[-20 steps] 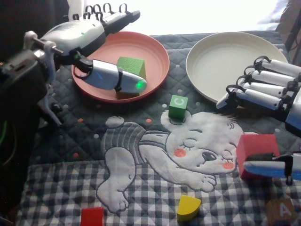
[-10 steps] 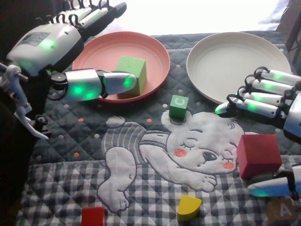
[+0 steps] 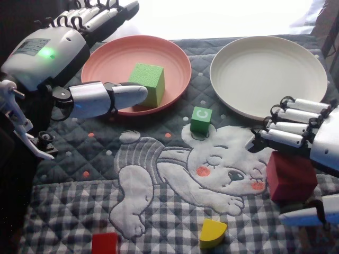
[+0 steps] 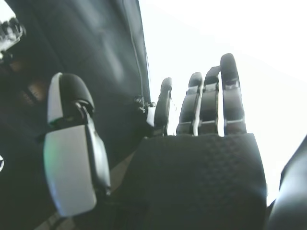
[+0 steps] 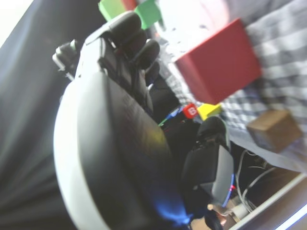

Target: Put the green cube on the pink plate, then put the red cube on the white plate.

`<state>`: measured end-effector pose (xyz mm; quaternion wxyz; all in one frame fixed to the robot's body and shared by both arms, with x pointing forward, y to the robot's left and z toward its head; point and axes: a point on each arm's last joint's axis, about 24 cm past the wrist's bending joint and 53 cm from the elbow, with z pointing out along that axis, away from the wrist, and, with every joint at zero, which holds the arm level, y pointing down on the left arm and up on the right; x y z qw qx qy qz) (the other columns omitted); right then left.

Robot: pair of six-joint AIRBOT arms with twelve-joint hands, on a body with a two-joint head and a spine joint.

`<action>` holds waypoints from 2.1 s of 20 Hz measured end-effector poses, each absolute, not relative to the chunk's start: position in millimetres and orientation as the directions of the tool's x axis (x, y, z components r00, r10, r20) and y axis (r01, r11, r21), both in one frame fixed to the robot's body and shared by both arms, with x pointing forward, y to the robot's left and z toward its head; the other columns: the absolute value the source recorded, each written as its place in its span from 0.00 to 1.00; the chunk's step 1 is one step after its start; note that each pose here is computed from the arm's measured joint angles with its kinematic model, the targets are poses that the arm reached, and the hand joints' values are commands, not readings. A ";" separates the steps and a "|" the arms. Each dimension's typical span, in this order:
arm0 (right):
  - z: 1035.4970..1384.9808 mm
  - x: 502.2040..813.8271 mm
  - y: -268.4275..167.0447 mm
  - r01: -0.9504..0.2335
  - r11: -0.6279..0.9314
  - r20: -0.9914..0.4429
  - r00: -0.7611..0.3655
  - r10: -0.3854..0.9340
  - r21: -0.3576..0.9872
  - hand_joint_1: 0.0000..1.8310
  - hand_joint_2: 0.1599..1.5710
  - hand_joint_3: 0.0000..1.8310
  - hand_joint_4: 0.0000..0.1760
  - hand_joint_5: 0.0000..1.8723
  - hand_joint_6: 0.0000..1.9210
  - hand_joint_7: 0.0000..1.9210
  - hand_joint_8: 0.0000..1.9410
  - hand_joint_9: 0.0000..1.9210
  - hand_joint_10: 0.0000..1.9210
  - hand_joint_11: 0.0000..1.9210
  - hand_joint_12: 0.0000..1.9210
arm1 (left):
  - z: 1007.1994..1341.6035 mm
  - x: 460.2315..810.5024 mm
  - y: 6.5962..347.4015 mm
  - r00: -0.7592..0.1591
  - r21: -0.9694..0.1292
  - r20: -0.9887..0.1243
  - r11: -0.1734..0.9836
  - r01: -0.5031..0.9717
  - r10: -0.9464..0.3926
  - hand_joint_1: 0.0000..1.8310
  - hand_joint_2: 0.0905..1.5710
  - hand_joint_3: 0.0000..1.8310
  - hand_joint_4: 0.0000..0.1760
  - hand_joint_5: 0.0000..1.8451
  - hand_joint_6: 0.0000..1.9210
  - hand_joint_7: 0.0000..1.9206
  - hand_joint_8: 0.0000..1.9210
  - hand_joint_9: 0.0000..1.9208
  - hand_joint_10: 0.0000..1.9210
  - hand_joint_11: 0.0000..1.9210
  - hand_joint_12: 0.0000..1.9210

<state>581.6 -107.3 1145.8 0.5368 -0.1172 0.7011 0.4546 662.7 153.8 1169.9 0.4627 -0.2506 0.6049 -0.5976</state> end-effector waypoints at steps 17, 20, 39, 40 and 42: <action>1155.6 591.8 -105.5 -0.635 0.526 -0.824 -0.414 0.387 0.566 0.65 0.80 0.00 0.00 0.39 0.60 0.34 0.92 0.44 1.00 0.48 1.00 | 1167.7 660.5 156.6 -0.440 -0.957 -0.251 0.153 0.246 -0.862 0.24 0.67 0.00 0.66 0.08 0.00 0.04 0.00 0.03 0.00 0.00 0.30; 1189.6 592.5 -107.1 -0.683 0.486 -0.827 -0.347 0.442 0.546 0.66 0.77 0.00 0.00 0.43 0.55 0.40 0.85 0.43 0.98 0.42 1.00 | 1167.3 660.6 157.6 -0.437 -0.958 -0.248 0.152 0.244 -0.865 0.23 0.68 0.00 0.62 0.08 0.00 0.03 0.00 0.03 0.00 0.00 0.27; 1233.5 708.8 -105.8 -0.662 0.607 -0.875 -0.161 0.458 0.439 0.66 0.75 0.00 0.00 0.43 0.59 0.43 0.75 0.37 0.83 0.28 0.99 | 1182.6 656.9 152.7 -0.438 -0.943 -0.265 0.135 0.305 -0.859 0.20 0.67 0.00 0.71 0.09 0.00 0.08 0.00 0.07 0.01 0.00 0.51; 1228.5 715.8 -105.0 -0.649 0.619 -0.877 -0.168 0.450 0.441 0.66 0.74 0.00 0.00 0.43 0.60 0.44 0.73 0.38 0.79 0.30 0.96 | 1183.5 656.7 152.4 -0.439 -0.941 -0.266 0.134 0.309 -0.858 0.20 0.67 0.00 0.68 0.09 0.00 0.08 0.00 0.07 0.01 0.00 0.52; 1214.3 725.7 -103.5 -0.623 0.643 -0.884 -0.192 0.427 0.446 0.71 0.76 0.00 0.00 0.42 0.64 0.40 0.73 0.33 0.82 0.21 0.95 | 1183.1 656.4 151.5 -0.440 -0.942 -0.264 0.131 0.309 -0.858 0.21 0.67 0.00 0.61 0.09 0.00 0.09 0.00 0.08 0.01 0.00 0.55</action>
